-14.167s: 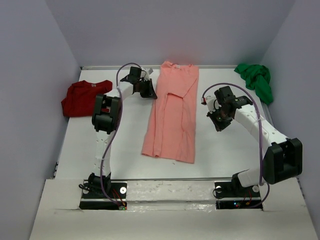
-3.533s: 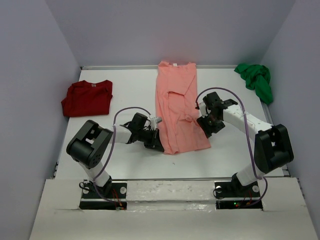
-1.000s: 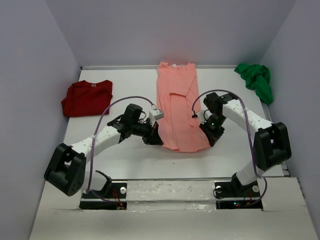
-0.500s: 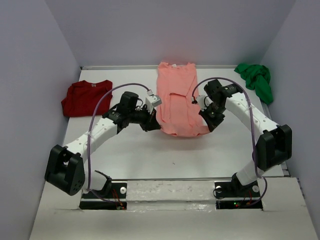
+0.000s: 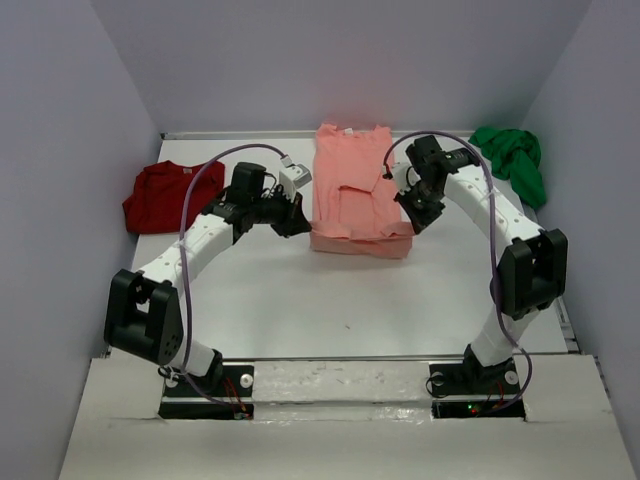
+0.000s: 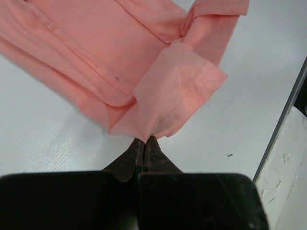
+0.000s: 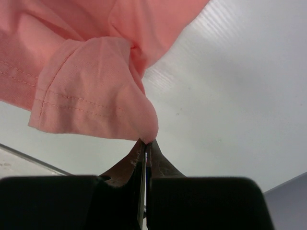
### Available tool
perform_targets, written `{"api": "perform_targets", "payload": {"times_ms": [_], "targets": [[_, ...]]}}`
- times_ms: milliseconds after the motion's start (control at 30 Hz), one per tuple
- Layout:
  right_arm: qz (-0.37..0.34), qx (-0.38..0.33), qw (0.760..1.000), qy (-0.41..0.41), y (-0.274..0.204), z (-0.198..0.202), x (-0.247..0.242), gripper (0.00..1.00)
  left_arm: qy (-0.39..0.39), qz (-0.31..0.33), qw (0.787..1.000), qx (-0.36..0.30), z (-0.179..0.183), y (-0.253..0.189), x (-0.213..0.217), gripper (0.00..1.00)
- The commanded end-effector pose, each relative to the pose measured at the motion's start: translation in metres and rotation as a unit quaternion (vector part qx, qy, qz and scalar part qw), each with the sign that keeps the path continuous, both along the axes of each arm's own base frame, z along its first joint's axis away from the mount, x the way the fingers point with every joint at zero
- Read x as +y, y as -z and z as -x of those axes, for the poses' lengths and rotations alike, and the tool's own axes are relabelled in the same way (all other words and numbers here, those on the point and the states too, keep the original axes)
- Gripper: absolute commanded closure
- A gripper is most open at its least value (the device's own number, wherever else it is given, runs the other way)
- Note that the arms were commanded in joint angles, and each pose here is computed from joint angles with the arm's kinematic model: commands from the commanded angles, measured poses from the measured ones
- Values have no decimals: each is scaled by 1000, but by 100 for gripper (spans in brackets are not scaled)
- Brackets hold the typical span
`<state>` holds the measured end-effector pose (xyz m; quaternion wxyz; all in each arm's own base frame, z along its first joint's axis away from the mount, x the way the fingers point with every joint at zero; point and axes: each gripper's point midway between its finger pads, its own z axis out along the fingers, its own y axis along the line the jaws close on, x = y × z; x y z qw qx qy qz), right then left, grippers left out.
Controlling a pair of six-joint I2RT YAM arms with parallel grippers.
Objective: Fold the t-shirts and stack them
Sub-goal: Fold the tshirt
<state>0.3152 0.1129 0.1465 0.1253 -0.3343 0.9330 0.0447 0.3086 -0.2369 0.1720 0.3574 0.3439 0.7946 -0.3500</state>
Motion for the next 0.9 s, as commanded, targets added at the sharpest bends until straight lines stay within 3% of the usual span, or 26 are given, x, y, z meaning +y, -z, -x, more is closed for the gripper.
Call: {"api": "perform_targets", "payload": {"times_ms": [0,867], "targets": [[-8,-56,998,15,-15,-40,2,100,4,15,999,-41,-20,-23,-5,100],[-9,-100,994,33,-4,-154,-3,100,-12,12,998,-66,-118,-9,-15,100]]}}
